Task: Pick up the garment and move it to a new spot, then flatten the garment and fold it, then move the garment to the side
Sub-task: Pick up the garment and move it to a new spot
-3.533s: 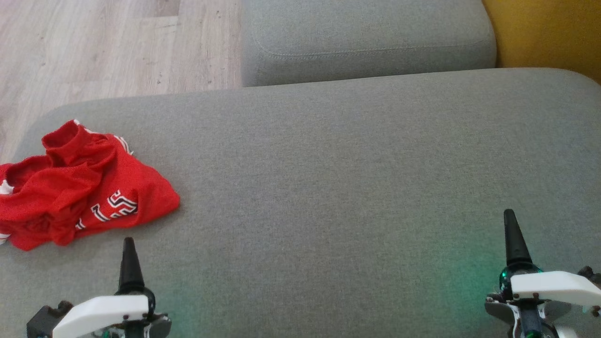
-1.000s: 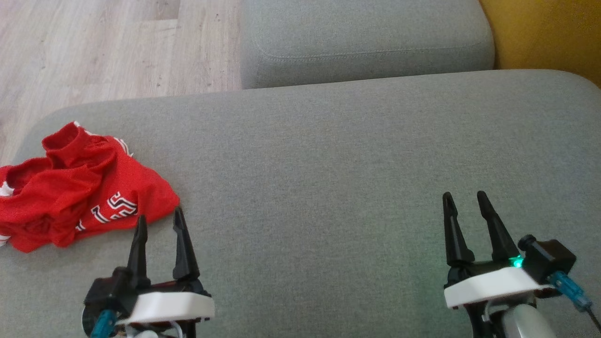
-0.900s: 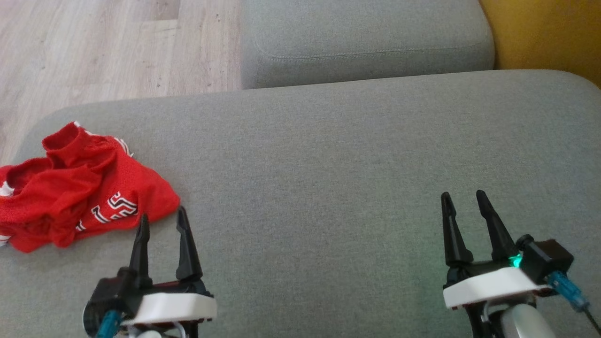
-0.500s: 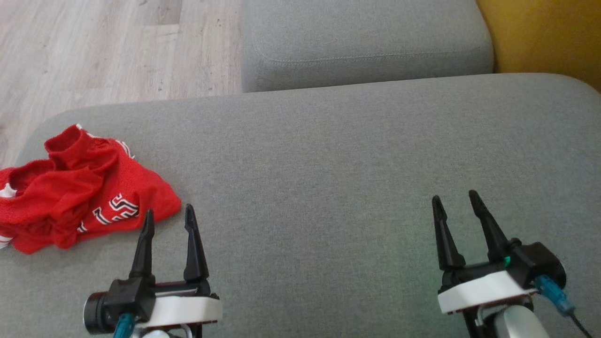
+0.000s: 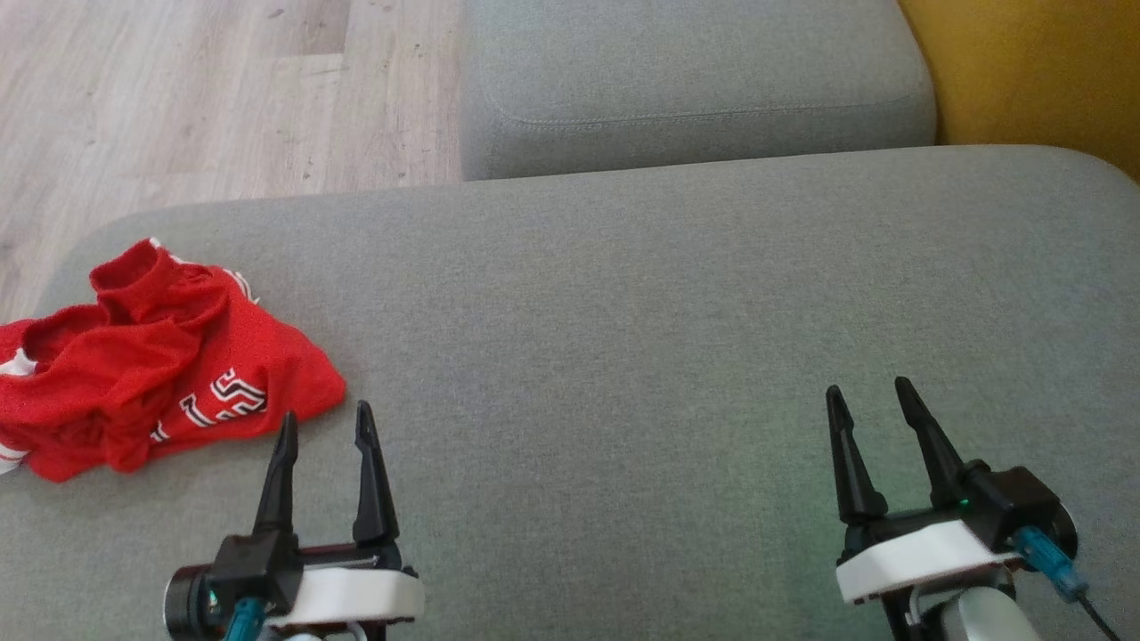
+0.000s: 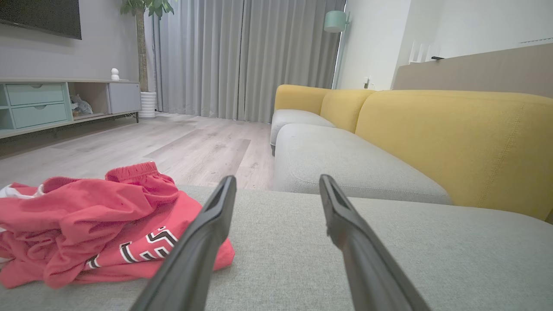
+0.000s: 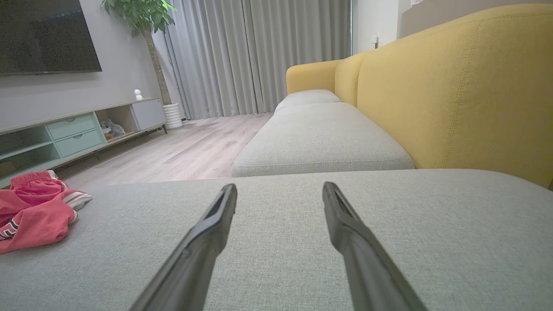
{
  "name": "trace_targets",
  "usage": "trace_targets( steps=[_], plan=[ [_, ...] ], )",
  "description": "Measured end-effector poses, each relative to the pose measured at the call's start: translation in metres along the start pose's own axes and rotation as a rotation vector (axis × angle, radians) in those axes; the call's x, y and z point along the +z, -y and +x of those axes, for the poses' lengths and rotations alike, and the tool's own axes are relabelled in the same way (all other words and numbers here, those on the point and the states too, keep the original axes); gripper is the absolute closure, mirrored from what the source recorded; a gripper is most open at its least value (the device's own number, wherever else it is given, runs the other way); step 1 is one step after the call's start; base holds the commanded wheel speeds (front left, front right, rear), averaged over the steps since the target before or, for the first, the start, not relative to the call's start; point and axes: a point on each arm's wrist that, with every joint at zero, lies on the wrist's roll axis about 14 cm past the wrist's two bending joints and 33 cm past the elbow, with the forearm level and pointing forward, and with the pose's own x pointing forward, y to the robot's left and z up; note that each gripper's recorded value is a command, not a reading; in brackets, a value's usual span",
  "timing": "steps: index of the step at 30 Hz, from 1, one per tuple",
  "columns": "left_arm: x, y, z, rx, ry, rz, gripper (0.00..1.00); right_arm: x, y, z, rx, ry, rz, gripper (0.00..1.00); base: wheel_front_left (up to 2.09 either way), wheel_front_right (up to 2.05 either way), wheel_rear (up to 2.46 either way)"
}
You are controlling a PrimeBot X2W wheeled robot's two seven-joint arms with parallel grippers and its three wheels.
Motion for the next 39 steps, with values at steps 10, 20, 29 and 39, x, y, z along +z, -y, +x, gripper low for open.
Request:
trace_targets(
  steps=[10,20,29,39],
  plan=[
    [-0.015,-0.024,-0.016,0.089,-0.048,0.017,0.0,-0.012,-0.012,0.006,0.041,-0.038,0.014,0.0,0.0,0.0,0.0],
    [-0.006,-0.091,-0.06,0.331,-0.03,0.045,0.0,-0.025,-0.075,0.033,0.24,-0.079,0.027,0.0,0.0,0.0,0.0],
    [-0.006,-0.144,-0.116,0.555,-0.033,0.043,0.0,-0.034,-0.128,0.047,0.4,-0.108,0.025,0.0,0.0,0.0,0.0],
    [0.06,-0.177,-0.069,0.543,0.123,0.153,0.0,-0.058,-0.124,0.064,0.401,-0.157,-0.007,0.0,0.0,0.0,0.0]
  ],
)
